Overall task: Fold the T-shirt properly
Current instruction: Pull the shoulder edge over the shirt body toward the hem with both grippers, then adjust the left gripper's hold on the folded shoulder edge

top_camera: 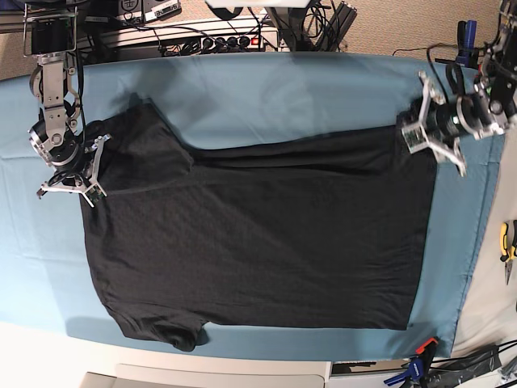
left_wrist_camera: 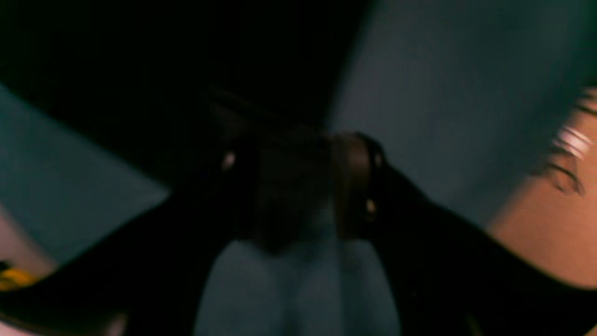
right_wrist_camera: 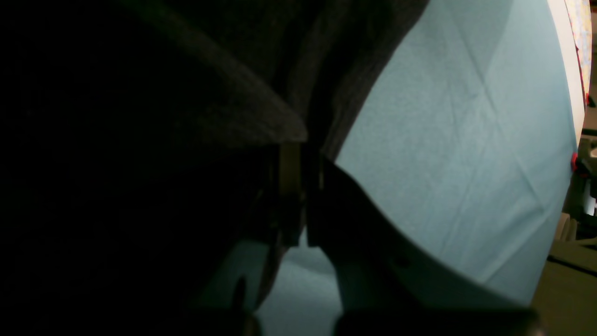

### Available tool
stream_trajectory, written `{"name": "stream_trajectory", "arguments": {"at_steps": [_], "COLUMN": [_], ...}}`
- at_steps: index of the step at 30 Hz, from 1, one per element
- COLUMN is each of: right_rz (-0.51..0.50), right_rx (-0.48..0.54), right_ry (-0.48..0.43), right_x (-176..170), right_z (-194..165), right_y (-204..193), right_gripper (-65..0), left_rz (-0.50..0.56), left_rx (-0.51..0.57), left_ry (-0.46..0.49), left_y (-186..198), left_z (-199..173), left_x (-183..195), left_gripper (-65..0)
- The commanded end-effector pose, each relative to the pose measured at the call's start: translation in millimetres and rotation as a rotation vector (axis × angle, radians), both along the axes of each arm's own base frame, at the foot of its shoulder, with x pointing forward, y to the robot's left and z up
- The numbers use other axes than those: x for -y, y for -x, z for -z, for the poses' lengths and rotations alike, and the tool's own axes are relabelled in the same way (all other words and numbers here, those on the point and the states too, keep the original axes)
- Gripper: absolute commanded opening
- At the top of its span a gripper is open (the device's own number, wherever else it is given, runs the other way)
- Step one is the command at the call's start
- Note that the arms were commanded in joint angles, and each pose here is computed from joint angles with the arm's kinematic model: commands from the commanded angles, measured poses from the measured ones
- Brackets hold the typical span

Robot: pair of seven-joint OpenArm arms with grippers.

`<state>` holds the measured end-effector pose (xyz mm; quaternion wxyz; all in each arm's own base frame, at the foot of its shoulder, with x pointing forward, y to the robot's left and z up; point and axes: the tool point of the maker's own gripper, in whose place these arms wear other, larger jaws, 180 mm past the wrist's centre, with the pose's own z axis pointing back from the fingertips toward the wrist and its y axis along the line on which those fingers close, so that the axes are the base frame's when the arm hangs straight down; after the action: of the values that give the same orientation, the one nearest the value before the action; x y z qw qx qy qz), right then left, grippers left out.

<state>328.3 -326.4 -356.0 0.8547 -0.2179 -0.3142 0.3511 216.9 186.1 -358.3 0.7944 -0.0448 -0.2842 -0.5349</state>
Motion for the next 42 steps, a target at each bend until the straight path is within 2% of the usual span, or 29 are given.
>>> {"name": "stream_trajectory", "arguments": {"at_steps": [1,6,11,20,27,32,37,42], "right_rz": [0.000,0.001,-0.001,-0.001,-0.001,-0.001,-0.001,-0.001], "right_rx": [0.054,0.055,0.059,0.060,0.059,0.059,0.059,0.059], "right_ry": [0.010,-0.004,-0.011,-0.011,-0.011,-0.011,-0.011,-0.011], "right_x": [5,0,-2,-2,-2,-2,-2,-2], "right_z": [-17,-15,-14,-15,-14,-14,-14,-14], "right_y": [-11,-11,-12,-12,-12,-12,-12,-12], "right_gripper": [-65.0,-65.0,-65.0,-65.0,-65.0,-65.0,-65.0,-65.0], "left_rz": [0.011,-0.004,-0.005,0.069,0.138,0.135,0.128,0.116], "left_rx": [0.029,0.093,0.111,0.203,0.231,0.251,0.289,0.264], "left_ry": [-0.019,-0.087,-0.126,-0.262,-0.287,-0.292,-0.297,-0.323], "left_y": [-4,-4,1,12,29,20,4,5], "left_z": [-6,1,7,29,42,38,30,40], "left_x": [-4,-15,-18,-6,15,14,13,2], "left_gripper": [-37.8,-38.0,-38.0,-39.5,-39.5,-45.1,-45.1,-45.1]}}
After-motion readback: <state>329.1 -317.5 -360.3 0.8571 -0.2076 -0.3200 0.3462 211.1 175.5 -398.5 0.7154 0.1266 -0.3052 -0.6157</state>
